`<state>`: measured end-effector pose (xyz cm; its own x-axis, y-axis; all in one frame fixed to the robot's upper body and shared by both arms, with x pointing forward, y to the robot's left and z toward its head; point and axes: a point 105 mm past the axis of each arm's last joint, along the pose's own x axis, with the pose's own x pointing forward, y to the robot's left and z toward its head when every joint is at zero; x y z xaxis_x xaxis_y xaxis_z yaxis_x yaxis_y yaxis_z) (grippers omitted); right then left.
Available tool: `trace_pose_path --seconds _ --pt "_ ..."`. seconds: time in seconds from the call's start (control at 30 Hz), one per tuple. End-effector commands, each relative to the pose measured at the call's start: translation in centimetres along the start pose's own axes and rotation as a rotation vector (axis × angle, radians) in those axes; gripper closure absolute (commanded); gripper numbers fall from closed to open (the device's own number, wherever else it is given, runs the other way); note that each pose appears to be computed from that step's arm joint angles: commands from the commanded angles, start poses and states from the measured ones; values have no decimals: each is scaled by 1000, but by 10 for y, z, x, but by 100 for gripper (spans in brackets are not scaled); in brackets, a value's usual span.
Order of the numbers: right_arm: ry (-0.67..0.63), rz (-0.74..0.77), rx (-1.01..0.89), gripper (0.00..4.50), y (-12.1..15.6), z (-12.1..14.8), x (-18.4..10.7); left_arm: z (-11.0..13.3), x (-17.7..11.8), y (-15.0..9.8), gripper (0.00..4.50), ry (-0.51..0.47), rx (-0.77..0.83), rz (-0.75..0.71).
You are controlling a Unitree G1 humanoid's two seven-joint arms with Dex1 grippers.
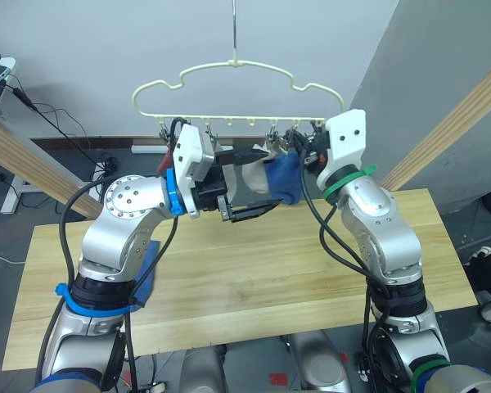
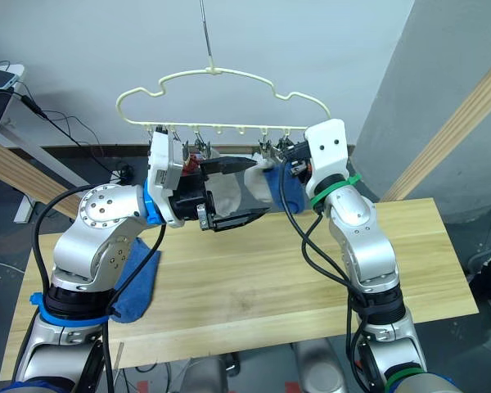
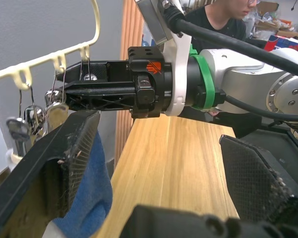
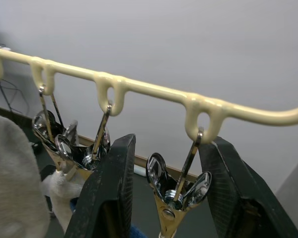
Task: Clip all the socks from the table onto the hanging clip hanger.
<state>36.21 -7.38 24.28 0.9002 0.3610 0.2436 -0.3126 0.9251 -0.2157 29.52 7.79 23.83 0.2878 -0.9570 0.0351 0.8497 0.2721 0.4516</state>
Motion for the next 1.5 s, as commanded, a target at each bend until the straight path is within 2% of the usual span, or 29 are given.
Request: trace_pose_path --seconds 0.03,1.07,1.17,1.33,1.5 --pt "-40 -23 -14 251 -2 11 -4 7 2 -3 14 -19 30 -9" --pt "-70 12 30 251 8 13 6 7 0 -2 14 -12 33 6" --pt "-79 4 30 312 6 15 6 6 0 -3 14 -10 30 8" --pt "-83 3 27 440 5 16 6 1 -3 -5 14 5 14 17" --pt "-86 4 25 446 5 16 6 -11 -10 -5 14 46 -5 64"
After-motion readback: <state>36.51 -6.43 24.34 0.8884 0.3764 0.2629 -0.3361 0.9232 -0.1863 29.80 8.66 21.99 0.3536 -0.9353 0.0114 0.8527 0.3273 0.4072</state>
